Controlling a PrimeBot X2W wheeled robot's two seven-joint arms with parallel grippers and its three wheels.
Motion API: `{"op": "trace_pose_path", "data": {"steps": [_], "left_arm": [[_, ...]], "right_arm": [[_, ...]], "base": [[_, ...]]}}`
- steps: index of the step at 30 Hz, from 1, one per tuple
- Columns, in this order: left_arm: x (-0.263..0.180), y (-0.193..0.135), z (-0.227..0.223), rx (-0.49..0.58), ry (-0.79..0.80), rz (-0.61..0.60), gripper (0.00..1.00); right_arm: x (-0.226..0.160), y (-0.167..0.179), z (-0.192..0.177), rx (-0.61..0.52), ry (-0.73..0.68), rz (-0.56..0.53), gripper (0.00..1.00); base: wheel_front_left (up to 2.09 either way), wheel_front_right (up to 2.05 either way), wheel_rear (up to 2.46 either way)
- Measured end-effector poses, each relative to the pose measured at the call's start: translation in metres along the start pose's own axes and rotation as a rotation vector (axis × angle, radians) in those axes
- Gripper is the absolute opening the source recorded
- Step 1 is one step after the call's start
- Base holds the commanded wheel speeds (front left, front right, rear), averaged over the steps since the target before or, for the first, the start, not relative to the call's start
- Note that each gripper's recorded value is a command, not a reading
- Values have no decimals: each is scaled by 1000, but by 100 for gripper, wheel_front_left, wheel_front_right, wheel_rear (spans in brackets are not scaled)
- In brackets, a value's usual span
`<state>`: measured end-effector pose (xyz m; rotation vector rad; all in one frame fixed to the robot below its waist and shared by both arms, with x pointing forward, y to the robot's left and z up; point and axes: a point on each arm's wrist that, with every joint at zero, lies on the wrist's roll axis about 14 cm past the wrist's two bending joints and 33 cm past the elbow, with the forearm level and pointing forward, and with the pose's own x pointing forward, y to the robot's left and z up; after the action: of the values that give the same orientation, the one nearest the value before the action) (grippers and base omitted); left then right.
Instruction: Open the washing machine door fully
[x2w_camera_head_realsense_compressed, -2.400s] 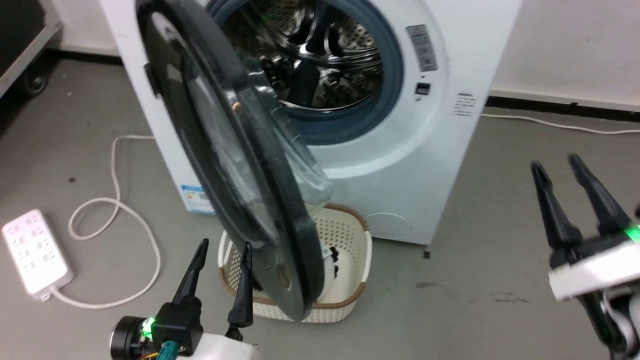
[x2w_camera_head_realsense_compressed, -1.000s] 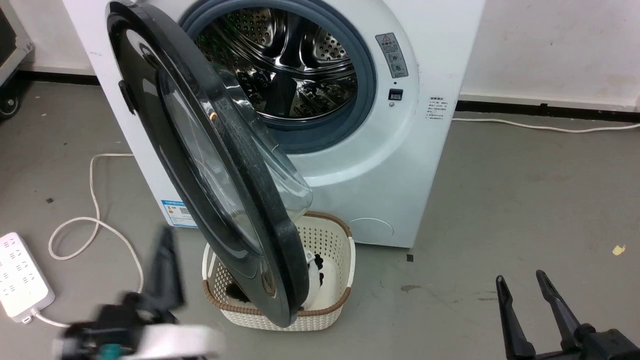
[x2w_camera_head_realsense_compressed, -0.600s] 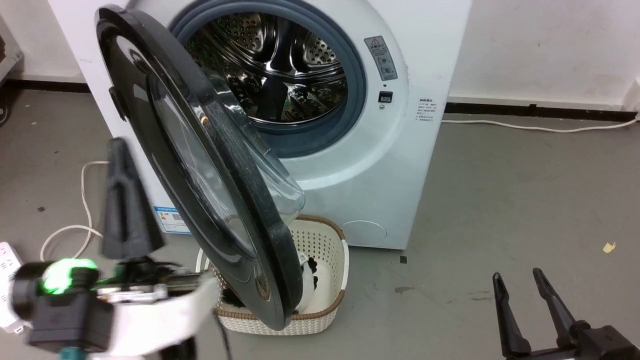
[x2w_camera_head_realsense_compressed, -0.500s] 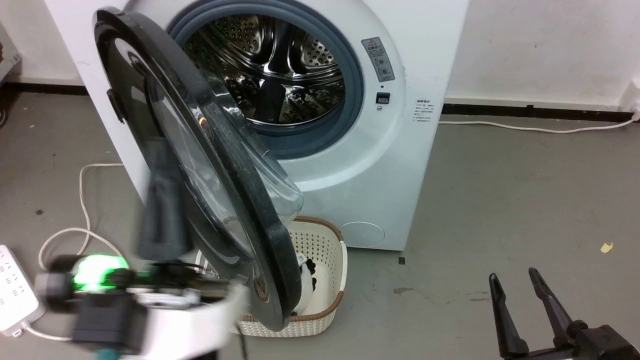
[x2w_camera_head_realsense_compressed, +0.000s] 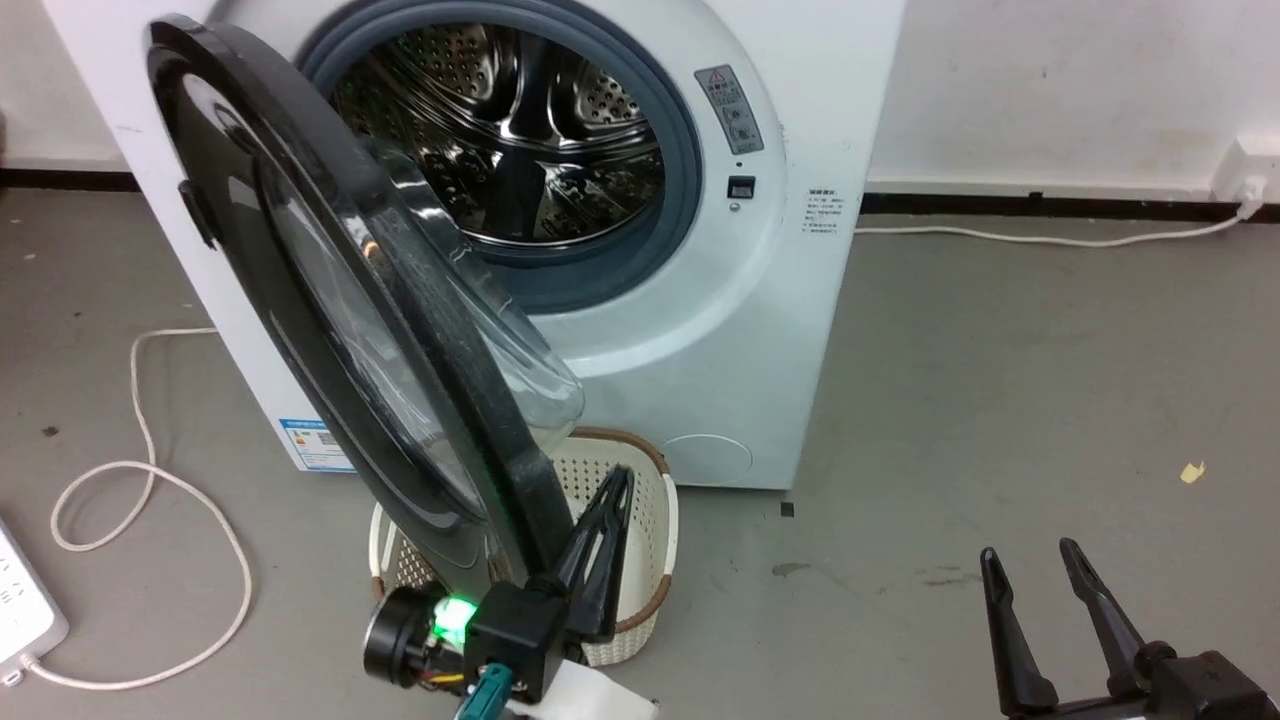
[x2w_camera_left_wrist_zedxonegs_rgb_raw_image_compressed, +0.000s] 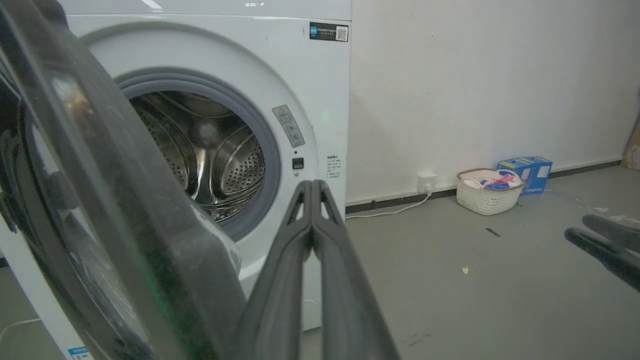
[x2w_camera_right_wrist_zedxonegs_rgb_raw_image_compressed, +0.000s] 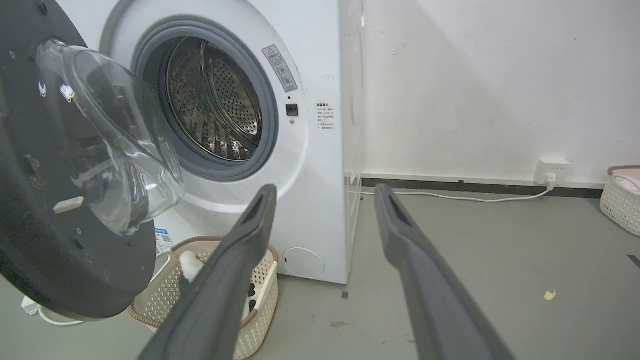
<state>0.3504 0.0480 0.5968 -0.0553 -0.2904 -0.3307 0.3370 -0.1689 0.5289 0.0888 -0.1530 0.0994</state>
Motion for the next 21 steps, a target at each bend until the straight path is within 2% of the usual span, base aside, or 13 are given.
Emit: {"op": "trace_pose_path", "data": {"steps": [5,10,21], "left_arm": [[-6,3,-45,-12,148,11,0],[-6,13,-68,-5,219,38,0],[-27,42,-71,16,222,149,0]], "right_arm": [[0,-3,-4,2,14,-9,100],[1,-3,-11,12,34,-12,100],[18,25,-17,30,46,84,100]], "base": [[0,0,0],[0,0,0],[0,0,0]]}}
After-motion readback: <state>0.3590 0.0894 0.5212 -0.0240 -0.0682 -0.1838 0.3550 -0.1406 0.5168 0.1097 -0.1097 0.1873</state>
